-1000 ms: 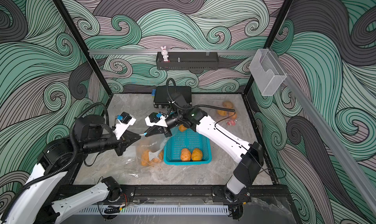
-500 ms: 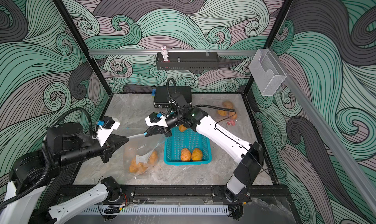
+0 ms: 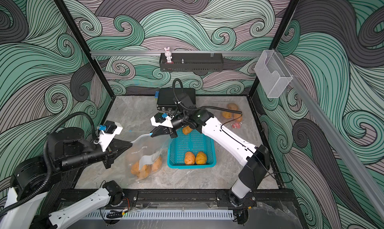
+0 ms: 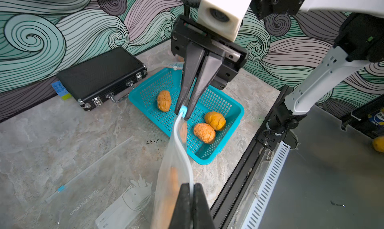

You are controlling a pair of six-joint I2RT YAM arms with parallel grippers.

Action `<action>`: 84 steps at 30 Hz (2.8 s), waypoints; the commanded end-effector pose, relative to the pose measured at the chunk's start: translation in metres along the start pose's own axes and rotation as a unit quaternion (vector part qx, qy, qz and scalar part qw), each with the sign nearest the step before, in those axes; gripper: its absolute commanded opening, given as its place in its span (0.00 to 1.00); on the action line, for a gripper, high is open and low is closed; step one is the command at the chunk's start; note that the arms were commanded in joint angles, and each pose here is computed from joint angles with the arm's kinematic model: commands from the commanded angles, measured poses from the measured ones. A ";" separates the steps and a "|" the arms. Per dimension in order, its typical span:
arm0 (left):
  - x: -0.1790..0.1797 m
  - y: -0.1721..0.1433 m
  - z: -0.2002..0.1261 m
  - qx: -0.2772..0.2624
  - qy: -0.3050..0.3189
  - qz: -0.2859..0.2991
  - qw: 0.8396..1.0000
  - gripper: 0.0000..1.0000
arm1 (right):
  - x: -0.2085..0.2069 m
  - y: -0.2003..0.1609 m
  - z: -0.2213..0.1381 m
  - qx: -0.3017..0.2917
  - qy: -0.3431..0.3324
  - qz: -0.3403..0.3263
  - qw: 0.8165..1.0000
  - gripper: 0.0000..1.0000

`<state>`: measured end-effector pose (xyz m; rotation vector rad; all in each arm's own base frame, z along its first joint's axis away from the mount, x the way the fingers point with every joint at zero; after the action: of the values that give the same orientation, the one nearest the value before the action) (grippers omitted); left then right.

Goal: Put the potatoes into a zipper bag and zip it
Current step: Zip the zipper on the zipper food storage bag.

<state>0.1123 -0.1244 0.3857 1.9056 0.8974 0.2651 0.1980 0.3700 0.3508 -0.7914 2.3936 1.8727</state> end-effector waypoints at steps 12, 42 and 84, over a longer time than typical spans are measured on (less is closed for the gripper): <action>0.002 0.012 0.026 0.005 -0.011 -0.006 1.000 0.15 | 0.002 0.007 -0.005 -0.003 -0.002 -0.003 1.000 0.06; 0.007 -0.007 0.009 0.022 0.020 -0.016 0.999 0.00 | 0.003 0.004 -0.009 -0.001 -0.006 -0.001 1.000 0.07; 0.011 0.015 -0.020 -0.023 0.059 0.006 0.998 0.00 | -0.008 0.027 -0.020 0.007 -0.037 0.001 0.999 0.07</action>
<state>0.1223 -0.1185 0.3875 1.9088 0.9692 0.3260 0.1984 0.3691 0.3606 -0.7625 2.3936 1.8761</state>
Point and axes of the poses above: each gripper's point midway between its finger pads, its own z axis out along the fingers, its own x axis along the line the jaws close on, y = z × x, the point moved 3 cm from there along -z, back along the fingers, and after that the axes turned 5 degrees about -z, right-handed, at the moved point
